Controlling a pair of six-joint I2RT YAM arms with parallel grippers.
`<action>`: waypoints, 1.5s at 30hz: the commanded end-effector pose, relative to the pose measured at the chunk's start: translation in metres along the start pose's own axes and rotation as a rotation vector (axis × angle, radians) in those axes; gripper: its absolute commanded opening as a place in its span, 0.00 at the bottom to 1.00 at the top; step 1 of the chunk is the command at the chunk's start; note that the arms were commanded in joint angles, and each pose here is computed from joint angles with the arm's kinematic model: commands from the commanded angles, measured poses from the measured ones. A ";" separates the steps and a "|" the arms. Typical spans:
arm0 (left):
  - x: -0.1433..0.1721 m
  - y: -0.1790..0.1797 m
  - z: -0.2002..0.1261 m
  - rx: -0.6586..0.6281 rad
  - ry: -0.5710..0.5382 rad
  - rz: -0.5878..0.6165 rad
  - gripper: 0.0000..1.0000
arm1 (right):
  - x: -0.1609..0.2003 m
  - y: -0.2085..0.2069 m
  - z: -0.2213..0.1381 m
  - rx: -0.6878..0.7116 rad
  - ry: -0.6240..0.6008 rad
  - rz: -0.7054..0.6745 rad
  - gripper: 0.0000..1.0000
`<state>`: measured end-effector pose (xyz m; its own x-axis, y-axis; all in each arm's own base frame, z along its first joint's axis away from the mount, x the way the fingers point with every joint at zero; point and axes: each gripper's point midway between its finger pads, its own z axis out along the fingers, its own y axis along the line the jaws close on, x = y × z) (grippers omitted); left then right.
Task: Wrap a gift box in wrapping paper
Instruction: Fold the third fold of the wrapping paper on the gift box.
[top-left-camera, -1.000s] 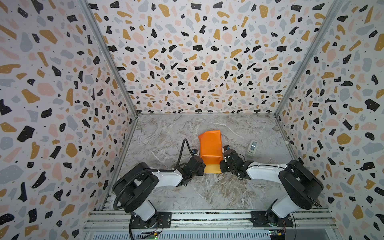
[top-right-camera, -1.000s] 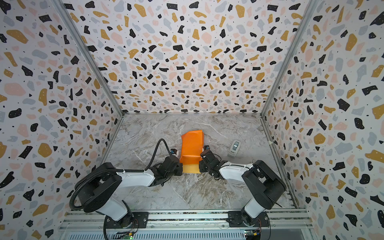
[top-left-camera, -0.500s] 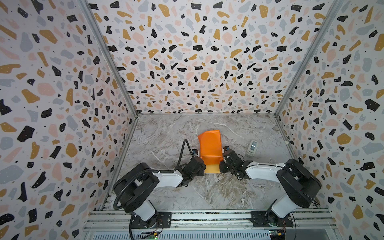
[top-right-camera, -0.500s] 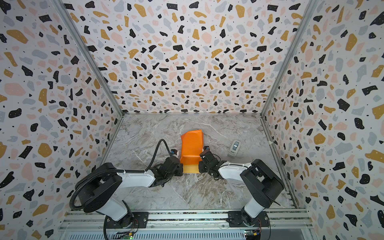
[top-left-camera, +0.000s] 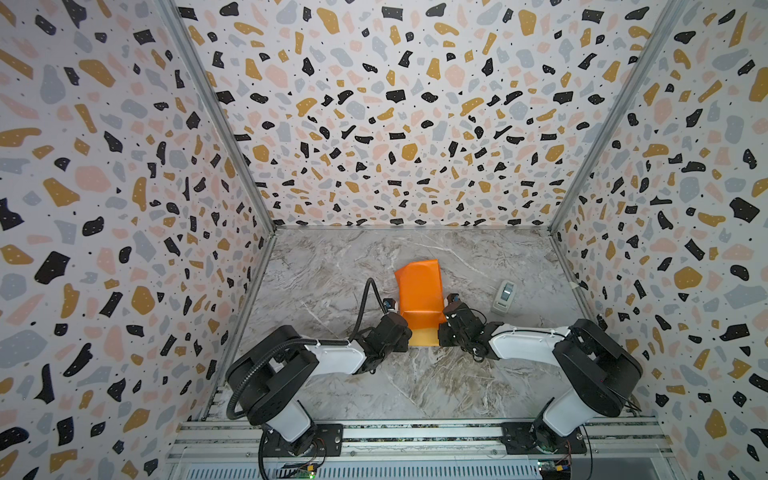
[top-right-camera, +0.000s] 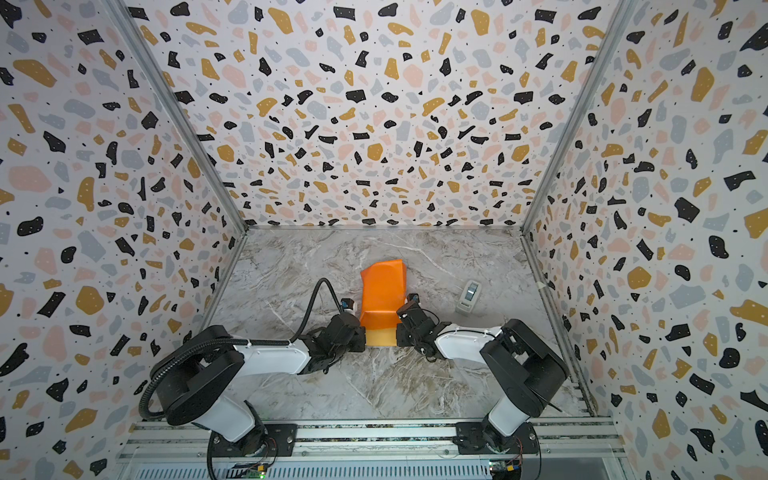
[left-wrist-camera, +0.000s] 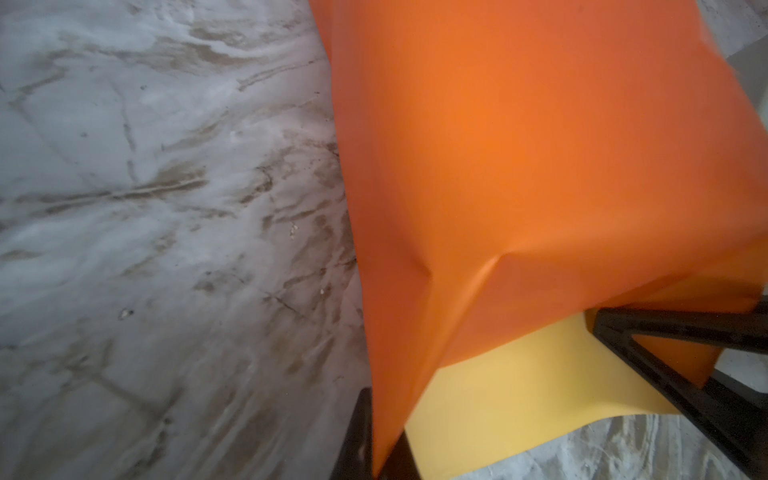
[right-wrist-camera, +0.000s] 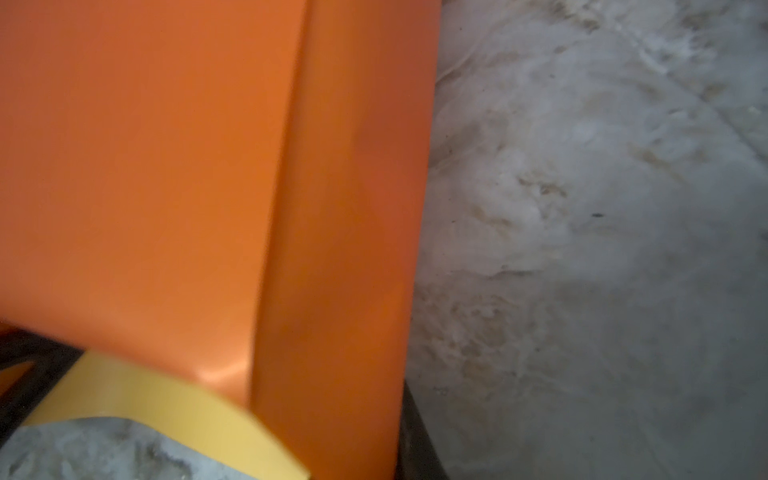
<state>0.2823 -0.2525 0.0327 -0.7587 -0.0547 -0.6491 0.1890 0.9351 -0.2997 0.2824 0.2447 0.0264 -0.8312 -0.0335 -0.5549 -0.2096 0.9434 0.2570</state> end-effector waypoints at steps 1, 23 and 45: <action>-0.003 0.002 -0.001 -0.011 -0.024 0.006 0.00 | 0.000 -0.002 0.000 0.035 0.000 0.020 0.10; -0.003 0.004 -0.001 -0.020 -0.028 0.018 0.00 | -0.007 0.000 0.001 0.049 -0.025 0.012 0.08; -0.001 0.004 -0.001 -0.034 -0.028 0.028 0.23 | -0.018 -0.006 -0.008 0.037 -0.044 -0.007 0.16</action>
<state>0.2770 -0.2487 0.0332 -0.7517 -0.0457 -0.6579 0.1906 0.9400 -0.2831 0.2915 0.2365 0.0271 -0.8207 -0.0310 -0.5705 -0.1849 0.9592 0.2137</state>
